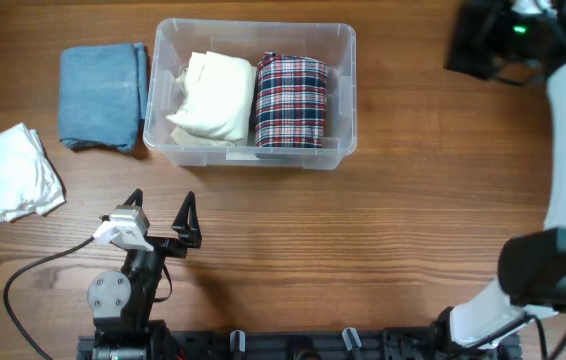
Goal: Pack container
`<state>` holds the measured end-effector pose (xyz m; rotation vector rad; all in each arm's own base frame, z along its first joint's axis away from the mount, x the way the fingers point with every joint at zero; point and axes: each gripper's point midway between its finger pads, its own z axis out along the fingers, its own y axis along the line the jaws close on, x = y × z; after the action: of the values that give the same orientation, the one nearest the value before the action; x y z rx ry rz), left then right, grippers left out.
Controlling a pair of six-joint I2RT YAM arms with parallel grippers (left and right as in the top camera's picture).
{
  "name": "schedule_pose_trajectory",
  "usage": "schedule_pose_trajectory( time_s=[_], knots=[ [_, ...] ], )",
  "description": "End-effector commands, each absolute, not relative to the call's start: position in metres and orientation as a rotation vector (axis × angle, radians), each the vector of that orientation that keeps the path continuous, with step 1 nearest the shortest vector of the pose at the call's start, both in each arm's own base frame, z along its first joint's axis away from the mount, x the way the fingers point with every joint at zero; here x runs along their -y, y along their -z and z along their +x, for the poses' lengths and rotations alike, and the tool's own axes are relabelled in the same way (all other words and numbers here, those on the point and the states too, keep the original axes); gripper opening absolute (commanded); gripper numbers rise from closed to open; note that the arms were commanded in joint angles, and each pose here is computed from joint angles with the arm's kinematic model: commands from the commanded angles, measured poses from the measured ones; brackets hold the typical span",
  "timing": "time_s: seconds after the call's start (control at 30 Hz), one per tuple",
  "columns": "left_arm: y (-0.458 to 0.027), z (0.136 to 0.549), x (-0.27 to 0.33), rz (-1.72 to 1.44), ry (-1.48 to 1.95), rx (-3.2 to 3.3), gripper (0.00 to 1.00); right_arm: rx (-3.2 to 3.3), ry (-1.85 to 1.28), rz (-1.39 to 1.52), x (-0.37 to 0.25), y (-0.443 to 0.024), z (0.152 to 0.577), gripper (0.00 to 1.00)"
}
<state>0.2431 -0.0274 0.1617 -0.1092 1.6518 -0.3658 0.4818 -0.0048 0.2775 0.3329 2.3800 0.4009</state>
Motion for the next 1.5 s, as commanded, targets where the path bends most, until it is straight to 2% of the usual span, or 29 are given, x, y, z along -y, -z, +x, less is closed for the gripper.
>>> schedule_pose_trajectory(
  time_s=[0.0, 0.13, 0.23, 0.3, 0.53, 0.63, 0.77, 0.8, 0.83, 0.87, 0.9, 0.93, 1.03, 1.1, 1.13, 1.23, 1.33, 1.47],
  knots=[
    [-0.16, 0.243, 0.024, -0.118, 0.347, -1.65, 1.0, -2.34, -0.566, 0.275, -0.106, -0.314, 0.461, 0.04],
    [-0.16, 0.243, 0.024, -0.118, 0.347, -1.65, 1.0, -2.32, -0.362, 0.364, -0.193, -0.298, 0.441, 0.04],
    [-0.16, 0.243, 0.024, -0.118, 0.347, -1.65, 1.0, -2.208, -0.128, 0.403, -0.228, -0.289, 0.427, 0.04],
    [-0.16, 0.243, 0.024, -0.118, 0.347, -1.65, 1.0, -2.185, -0.062, 0.441, -0.236, -0.272, 0.429, 0.05],
    [-0.16, 0.243, 0.024, -0.118, 0.347, -1.65, 1.0, -2.374, 0.121, 0.492, -0.234, -0.165, 0.443, 0.04],
    [-0.16, 0.243, 0.024, -0.118, 0.347, -1.65, 1.0, -2.476, 0.114, 0.554, -0.227, -0.137, 0.439, 0.04],
    [-0.16, 0.243, 0.024, -0.118, 0.347, -1.65, 1.0, -2.544, 0.088, 0.507, -0.234, -0.123, 0.437, 0.05],
    [-0.16, 0.243, 0.024, -0.118, 0.347, -1.65, 1.0, -2.546, 0.091, 0.484, -0.235, -0.124, 0.437, 0.17],
    [-0.16, 0.243, 0.024, -0.118, 0.347, -1.65, 1.0, -2.547, 0.093, 0.463, -0.235, -0.124, 0.438, 0.51],
    [-0.16, 0.243, 0.024, -0.118, 0.347, -1.65, 1.0, -2.547, 0.094, 0.434, -0.236, -0.125, 0.44, 0.74],
    [-0.16, 0.243, 0.024, -0.118, 0.347, -1.65, 1.0, -2.545, 0.094, 0.389, -0.238, -0.127, 0.442, 0.9],
    [-0.16, 0.243, 0.024, -0.118, 0.347, -1.65, 1.0, -2.537, 0.088, 0.37, -0.239, -0.131, 0.444, 0.98],
    [-0.16, 0.243, 0.024, -0.118, 0.347, -1.65, 1.0, -2.472, 0.049, 0.272, -0.242, -0.173, 0.454, 1.0],
    [-0.16, 0.243, 0.024, -0.118, 0.347, -1.65, 1.0, -2.38, -0.024, 0.257, -0.234, -0.234, 0.458, 1.0],
    [-0.16, 0.243, 0.024, -0.118, 0.347, -1.65, 1.0, -2.271, -0.078, 0.285, -0.205, -0.297, 0.458, 1.0],
    [-0.16, 0.243, 0.024, -0.118, 0.347, -1.65, 1.0, -2.14, -0.068, 0.409, -0.126, -0.362, 0.451, 1.0],
    [-0.16, 0.243, 0.024, -0.118, 0.347, -1.65, 1.0, -2.054, -0.004, 0.687, -0.02, -0.383, 0.445, 1.0],
    [-0.16, 0.243, 0.024, -0.118, 0.347, -1.65, 1.0, -2.023, -0.006, 1.088, 0.102, -0.349, 0.433, 1.0]
  ],
)
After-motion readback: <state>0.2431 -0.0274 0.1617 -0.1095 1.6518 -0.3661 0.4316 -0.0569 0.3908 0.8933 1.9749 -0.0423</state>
